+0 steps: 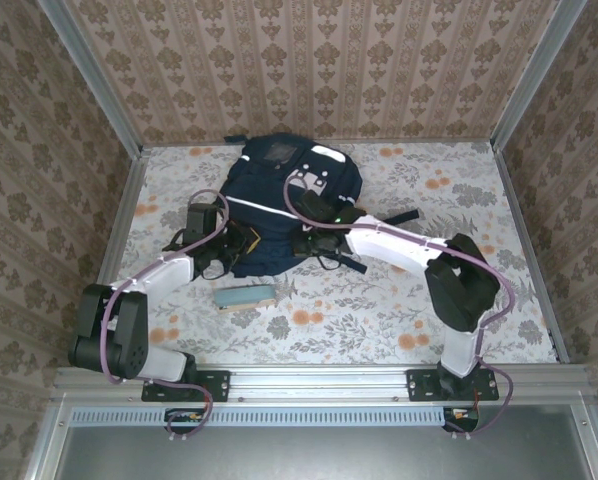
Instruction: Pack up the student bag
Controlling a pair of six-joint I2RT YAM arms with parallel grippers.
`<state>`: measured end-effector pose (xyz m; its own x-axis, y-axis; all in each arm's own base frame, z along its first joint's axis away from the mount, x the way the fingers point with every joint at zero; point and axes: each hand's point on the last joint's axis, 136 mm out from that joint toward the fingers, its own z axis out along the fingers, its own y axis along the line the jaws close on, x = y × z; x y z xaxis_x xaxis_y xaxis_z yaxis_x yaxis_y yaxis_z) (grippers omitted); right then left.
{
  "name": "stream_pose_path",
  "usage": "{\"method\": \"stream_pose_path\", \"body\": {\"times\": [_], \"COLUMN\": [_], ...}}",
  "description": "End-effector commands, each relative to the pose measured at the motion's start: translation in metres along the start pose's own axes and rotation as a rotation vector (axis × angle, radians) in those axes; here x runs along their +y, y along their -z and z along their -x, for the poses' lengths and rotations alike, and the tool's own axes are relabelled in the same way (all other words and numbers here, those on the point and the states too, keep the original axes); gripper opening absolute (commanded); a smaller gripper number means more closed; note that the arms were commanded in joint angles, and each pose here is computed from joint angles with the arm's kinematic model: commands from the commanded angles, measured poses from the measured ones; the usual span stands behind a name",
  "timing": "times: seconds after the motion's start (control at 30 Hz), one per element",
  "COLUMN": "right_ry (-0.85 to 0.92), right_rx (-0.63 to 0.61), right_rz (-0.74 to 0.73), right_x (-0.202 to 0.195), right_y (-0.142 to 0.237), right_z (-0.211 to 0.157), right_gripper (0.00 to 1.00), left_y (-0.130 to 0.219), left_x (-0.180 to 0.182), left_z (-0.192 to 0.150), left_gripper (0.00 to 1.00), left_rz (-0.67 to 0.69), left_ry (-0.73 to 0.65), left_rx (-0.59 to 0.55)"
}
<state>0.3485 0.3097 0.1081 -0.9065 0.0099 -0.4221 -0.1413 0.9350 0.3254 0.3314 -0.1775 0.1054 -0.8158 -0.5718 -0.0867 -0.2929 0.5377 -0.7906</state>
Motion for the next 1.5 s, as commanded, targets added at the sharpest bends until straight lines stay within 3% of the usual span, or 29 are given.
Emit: {"method": "stream_pose_path", "body": {"times": [0.0,0.33,0.67,0.97,1.1,1.17,1.23,1.33,1.47], "right_ry": [-0.065,-0.192,-0.339,-0.419,-0.414,-0.341,-0.276,-0.238,-0.266], "right_rx": [-0.045,-0.055,-0.073,-0.094,-0.138,-0.111,-0.076,-0.044,-0.040], "right_rz": [-0.152,-0.163,-0.299,-0.318,-0.141,-0.073,-0.105,-0.197,-0.152], "right_x": [-0.050,-0.097,-0.155,-0.164,-0.143,-0.126,-0.129,-0.153,-0.162], "right_y": [0.021,0.010,0.010,0.018,0.025,0.026,0.029,0.037,0.045], "right_z": [0.009,0.049,0.088,0.091,0.106,0.106,0.099,0.084,0.082], "right_gripper": [0.00,0.00,0.00,0.00,0.00,0.00,0.00,0.00,0.01], "left_y": [0.006,0.016,0.023,0.018,0.016,0.016,0.019,0.025,0.027], "left_x": [0.015,0.011,0.011,0.009,0.001,-0.007,-0.013,-0.023,-0.034], "left_z": [0.010,0.004,-0.006,-0.009,-0.011,-0.014,-0.015,-0.016,-0.014], "left_gripper": [0.03,0.00,0.00,0.00,0.00,0.15,0.30,0.39,0.46], "left_rz": [0.080,0.081,0.091,0.077,0.045,0.023,0.015,-0.006,-0.024], "left_ry": [-0.031,-0.089,-0.146,-0.157,-0.169,-0.188,-0.206,-0.236,-0.272], "left_rx": [-0.055,-0.038,-0.003,0.022,0.036,0.051,0.061,0.053,0.026]}}
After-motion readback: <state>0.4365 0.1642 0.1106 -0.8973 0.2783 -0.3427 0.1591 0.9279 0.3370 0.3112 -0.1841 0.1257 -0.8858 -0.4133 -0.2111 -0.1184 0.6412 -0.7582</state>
